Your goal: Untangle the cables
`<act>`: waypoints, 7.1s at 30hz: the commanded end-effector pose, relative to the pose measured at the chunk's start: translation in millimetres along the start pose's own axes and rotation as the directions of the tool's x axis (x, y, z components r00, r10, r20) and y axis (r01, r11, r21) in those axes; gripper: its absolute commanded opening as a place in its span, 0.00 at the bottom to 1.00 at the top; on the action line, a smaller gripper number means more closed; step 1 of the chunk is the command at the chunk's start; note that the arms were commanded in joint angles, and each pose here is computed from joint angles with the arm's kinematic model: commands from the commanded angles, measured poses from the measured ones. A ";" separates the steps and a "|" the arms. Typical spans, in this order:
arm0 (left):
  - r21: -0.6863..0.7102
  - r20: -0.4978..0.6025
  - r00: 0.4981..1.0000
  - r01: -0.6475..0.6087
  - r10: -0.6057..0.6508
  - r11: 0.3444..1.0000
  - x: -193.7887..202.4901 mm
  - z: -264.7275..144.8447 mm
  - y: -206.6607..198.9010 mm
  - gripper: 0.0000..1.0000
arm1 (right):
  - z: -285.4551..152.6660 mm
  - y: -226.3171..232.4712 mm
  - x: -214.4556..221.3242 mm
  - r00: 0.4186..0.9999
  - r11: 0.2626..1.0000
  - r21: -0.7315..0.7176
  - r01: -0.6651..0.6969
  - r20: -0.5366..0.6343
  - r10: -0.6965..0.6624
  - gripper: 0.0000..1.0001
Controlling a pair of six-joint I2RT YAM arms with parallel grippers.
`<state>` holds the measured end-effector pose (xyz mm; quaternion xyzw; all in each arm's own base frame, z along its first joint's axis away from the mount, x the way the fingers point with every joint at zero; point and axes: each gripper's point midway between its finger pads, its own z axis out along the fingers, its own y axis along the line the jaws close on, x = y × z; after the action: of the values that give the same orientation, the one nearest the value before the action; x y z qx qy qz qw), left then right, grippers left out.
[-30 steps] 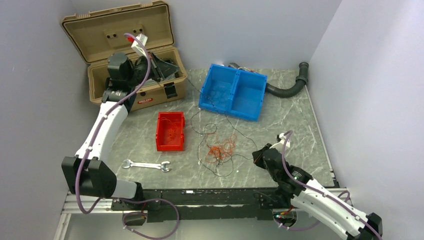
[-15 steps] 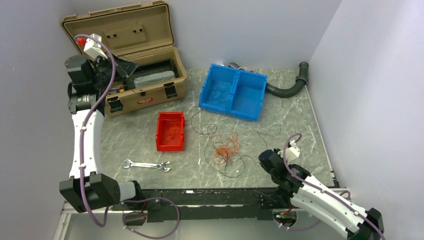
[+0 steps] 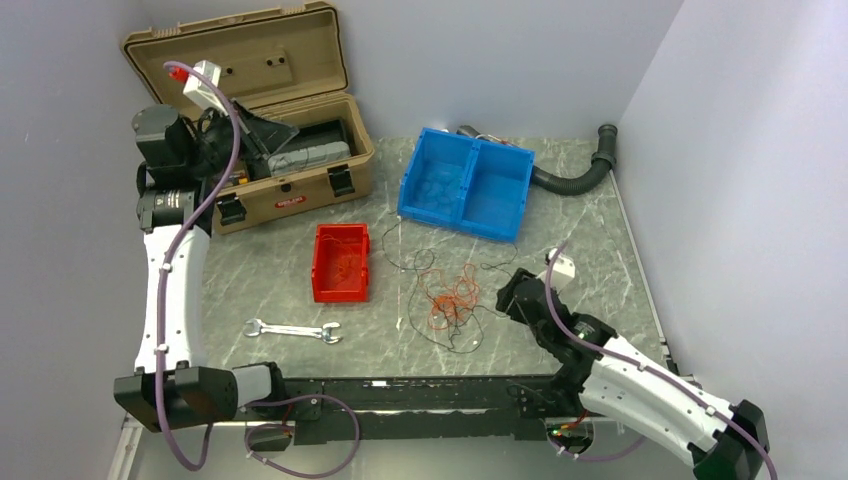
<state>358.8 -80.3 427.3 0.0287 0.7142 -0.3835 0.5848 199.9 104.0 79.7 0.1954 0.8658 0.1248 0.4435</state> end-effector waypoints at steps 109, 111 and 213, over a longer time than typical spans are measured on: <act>-0.046 -0.330 0.907 -0.293 0.262 0.955 254.4 -20.7 -43.8 0.93 | 72.5 91.8 25.7 0.934 0.978 -0.128 0.166 -0.298 -0.198 0.00; -0.054 -0.321 0.906 -0.309 0.277 0.949 249.8 -20.8 -42.7 0.93 | 64.3 101.9 3.9 0.945 0.970 -0.153 0.191 -0.238 -0.223 0.00; 0.305 -0.291 0.898 -0.239 0.329 0.922 283.8 27.3 -105.2 0.89 | -246.5 210.3 -309.6 0.802 0.714 -0.520 0.469 0.589 -0.098 0.00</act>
<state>236.1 -281.4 163.5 0.2348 0.7979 -0.3628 0.4202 206.3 72.1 549.9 0.0375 0.6033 0.1999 0.7711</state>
